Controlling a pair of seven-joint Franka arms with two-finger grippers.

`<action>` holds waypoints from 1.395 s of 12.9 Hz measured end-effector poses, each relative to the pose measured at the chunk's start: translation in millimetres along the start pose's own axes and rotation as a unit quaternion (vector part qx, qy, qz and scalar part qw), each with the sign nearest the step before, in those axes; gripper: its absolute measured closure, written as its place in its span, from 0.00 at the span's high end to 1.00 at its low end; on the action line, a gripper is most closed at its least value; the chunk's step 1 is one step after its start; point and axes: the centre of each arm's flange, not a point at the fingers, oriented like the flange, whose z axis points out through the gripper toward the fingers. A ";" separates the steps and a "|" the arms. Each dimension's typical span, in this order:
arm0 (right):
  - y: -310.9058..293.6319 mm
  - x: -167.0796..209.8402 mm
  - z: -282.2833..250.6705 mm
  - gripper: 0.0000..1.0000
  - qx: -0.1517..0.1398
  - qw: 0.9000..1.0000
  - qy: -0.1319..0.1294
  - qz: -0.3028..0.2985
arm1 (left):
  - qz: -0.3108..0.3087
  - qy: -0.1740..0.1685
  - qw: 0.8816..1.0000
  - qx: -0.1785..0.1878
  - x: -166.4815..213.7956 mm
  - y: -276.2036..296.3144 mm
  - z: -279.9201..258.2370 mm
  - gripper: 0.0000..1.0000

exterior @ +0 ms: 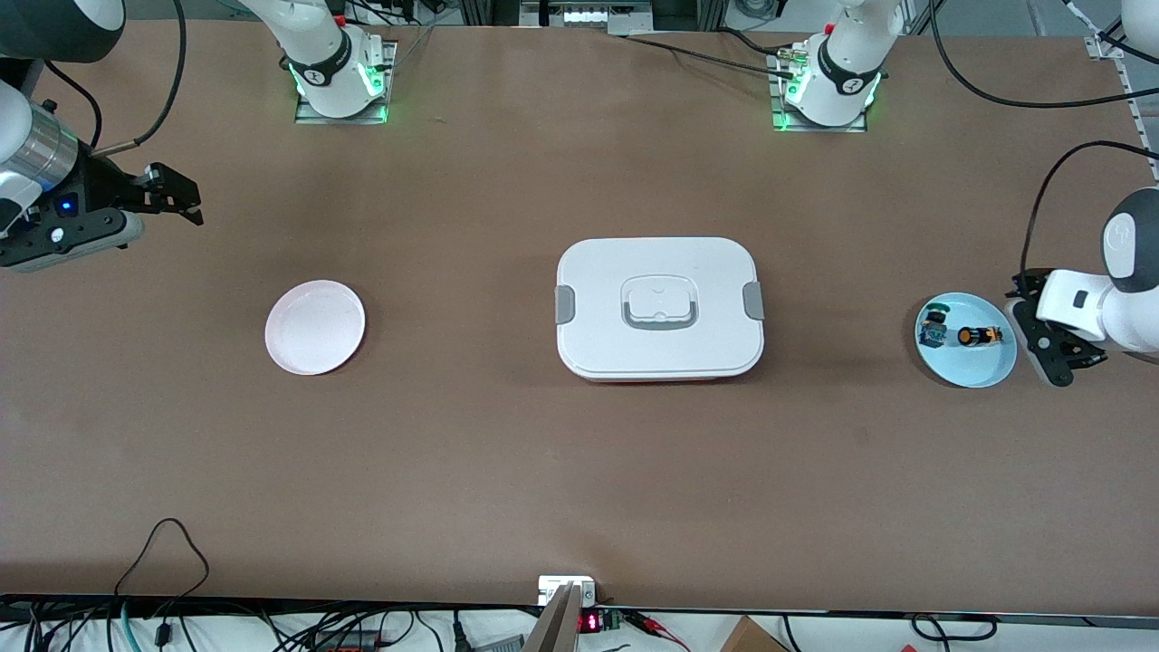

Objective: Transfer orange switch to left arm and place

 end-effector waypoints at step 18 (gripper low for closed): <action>-16.9 5.7 -3.6 1.00 0.014 1.000 0.013 0.020 | -0.474 0.148 0.868 -0.013 55.1 146.5 -194.2 1.00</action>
